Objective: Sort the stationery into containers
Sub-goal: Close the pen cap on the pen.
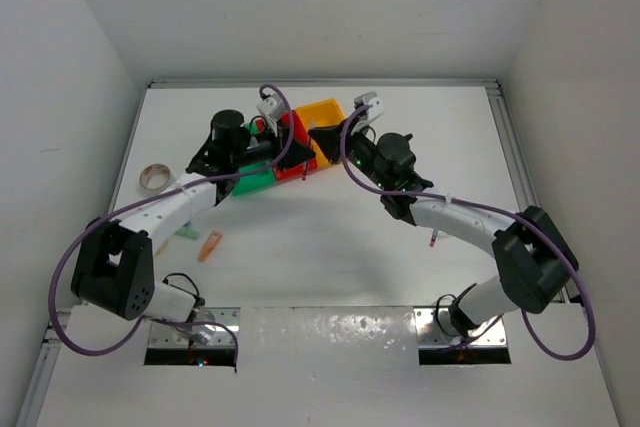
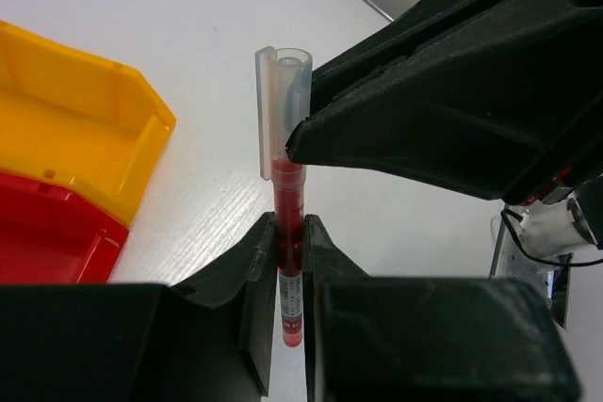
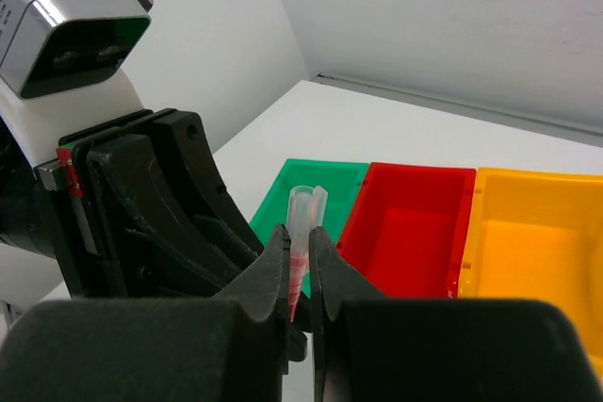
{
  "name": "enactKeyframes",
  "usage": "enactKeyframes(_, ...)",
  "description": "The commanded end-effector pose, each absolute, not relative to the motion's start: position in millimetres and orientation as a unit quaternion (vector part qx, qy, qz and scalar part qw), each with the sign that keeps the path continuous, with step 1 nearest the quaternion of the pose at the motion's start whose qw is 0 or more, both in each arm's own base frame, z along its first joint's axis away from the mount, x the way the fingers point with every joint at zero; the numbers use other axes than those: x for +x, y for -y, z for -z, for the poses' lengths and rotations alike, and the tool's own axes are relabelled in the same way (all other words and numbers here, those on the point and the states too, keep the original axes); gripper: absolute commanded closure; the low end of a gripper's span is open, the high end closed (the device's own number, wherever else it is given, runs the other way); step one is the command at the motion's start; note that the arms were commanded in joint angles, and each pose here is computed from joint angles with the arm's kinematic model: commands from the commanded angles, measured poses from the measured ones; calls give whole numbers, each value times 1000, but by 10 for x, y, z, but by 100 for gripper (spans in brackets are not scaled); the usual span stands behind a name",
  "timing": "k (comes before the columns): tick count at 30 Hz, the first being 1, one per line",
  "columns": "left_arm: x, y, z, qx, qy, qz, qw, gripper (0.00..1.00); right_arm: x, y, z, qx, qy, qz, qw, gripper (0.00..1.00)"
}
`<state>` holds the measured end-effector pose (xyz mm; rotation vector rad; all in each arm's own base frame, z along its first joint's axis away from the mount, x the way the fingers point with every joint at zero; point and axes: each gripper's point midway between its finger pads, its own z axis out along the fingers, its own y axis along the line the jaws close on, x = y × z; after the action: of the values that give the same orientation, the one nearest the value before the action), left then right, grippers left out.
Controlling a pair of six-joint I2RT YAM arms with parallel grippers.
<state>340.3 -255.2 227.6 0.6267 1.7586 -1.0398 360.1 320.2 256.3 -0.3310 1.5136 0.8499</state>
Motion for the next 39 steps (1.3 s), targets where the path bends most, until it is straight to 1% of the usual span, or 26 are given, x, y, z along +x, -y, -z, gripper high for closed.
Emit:
enactKeyframes(1,3616,2480,-3162,279,-613,412,614,100,3288,-3242,-1685,-190,-745,-350,536,100)
enactKeyframes(12,3665,2383,-3346,284,-588,402,642,100,3154,-3079,-1113,-204,-790,-300,493,100)
enactKeyframes(17,3650,2413,-3432,296,-571,402,652,100,3107,-3167,-975,-203,-794,-310,482,100)
enactKeyframes(21,3638,2431,-3304,305,-583,398,639,100,3145,-3147,-1109,-195,-783,-310,502,100)
enactKeyframes(26,3619,2402,-3244,305,-590,393,636,100,3224,-2922,-1242,-178,-781,-298,519,100)
enactKeyframes(28,3619,2406,-3239,306,-591,392,636,100,3274,-2833,-1378,-183,-776,-287,531,100)
enactKeyframes(29,3619,2405,-3220,306,-593,392,633,100,3293,-2813,-1466,-180,-775,-287,534,97)
enactKeyframes(30,3620,2402,-3182,307,-598,390,629,100,3285,-2758,-1573,-188,-774,-279,537,84)
enactKeyframes(32,3616,2403,-3090,311,-607,385,622,100,3387,-2714,-1947,-198,-751,-276,567,71)
enactKeyframes(33,3611,2403,-3007,310,-618,384,611,100,3384,-2719,-2097,-208,-742,-281,572,63)
enactKeyframes(34,3601,2409,-2958,311,-624,383,606,100,3432,-2716,-2440,-211,-719,-286,598,48)
enactKeyframes(35,3583,2430,-2893,313,-631,382,599,100,3453,-2716,-2605,-217,-708,-287,608,42)
enactKeyframes(36,3577,2429,-2825,315,-638,377,593,100,3442,-2750,-2708,-233,-701,-289,609,39)
enactKeyframes(37,3562,2441,-2795,318,-640,377,589,100,3488,-2797,-3001,-236,-683,-295,626,38)
enactKeyframes(38,3538,2466,-2752,324,-642,376,585,100,3508,-2830,-3118,-238,-676,-300,630,41)
enactKeyframes(39,3520,2478,-2713,324,-647,377,578,100,3523,-2858,-3187,-238,-674,-306,629,47)
